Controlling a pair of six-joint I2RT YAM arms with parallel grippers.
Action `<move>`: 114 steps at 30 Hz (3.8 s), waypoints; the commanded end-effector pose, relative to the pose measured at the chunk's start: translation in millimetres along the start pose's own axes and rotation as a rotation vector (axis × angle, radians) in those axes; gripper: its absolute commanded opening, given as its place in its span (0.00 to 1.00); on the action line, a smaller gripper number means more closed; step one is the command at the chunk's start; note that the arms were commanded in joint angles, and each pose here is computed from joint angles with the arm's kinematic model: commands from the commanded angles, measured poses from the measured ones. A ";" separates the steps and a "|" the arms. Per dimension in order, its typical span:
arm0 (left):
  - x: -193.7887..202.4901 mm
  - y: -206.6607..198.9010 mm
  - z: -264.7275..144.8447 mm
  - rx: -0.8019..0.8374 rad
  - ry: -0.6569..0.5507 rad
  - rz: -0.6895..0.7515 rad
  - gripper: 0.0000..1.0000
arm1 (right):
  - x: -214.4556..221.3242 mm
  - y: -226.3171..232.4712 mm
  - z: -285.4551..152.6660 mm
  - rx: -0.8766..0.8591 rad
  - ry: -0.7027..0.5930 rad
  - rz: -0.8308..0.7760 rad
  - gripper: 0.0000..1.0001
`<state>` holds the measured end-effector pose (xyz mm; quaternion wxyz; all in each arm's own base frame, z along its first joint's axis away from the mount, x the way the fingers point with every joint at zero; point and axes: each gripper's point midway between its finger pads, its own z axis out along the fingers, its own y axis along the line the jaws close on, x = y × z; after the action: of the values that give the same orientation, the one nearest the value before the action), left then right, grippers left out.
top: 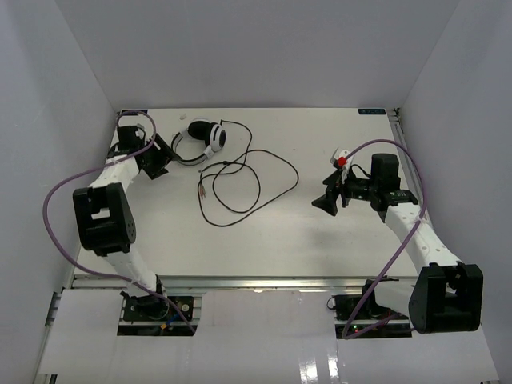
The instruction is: Wrap the headphones
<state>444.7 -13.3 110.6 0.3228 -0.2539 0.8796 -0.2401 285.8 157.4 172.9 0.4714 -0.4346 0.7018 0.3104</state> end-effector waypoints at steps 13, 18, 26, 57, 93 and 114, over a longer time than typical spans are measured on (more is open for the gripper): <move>-21.8 26.7 122.5 -0.476 0.097 -0.094 0.64 | 14.4 -19.6 -10.4 0.083 -0.008 0.020 0.90; -25.6 56.6 114.3 -0.619 0.073 -0.014 0.47 | 10.6 -19.7 -13.8 0.080 -0.025 0.023 0.90; -33.7 41.9 97.4 -0.548 0.032 0.122 0.00 | 11.9 -6.3 -12.9 0.019 -0.038 0.017 0.90; 75.7 -138.8 -215.9 0.329 -0.213 0.333 0.00 | -164.4 79.6 47.7 -0.544 -0.426 -0.298 0.99; 37.3 -244.6 -269.0 0.754 -0.185 -0.163 0.00 | -167.9 198.9 86.9 -0.956 -0.501 0.047 0.90; -63.1 -267.2 -284.1 0.669 -0.559 -0.366 0.00 | -185.6 294.5 61.9 -1.152 -0.549 0.060 0.48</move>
<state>372.6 -124.6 428.3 0.5060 -0.3095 0.6557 -0.4671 88.9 413.8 259.1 0.1545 -0.4656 0.4567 0.7421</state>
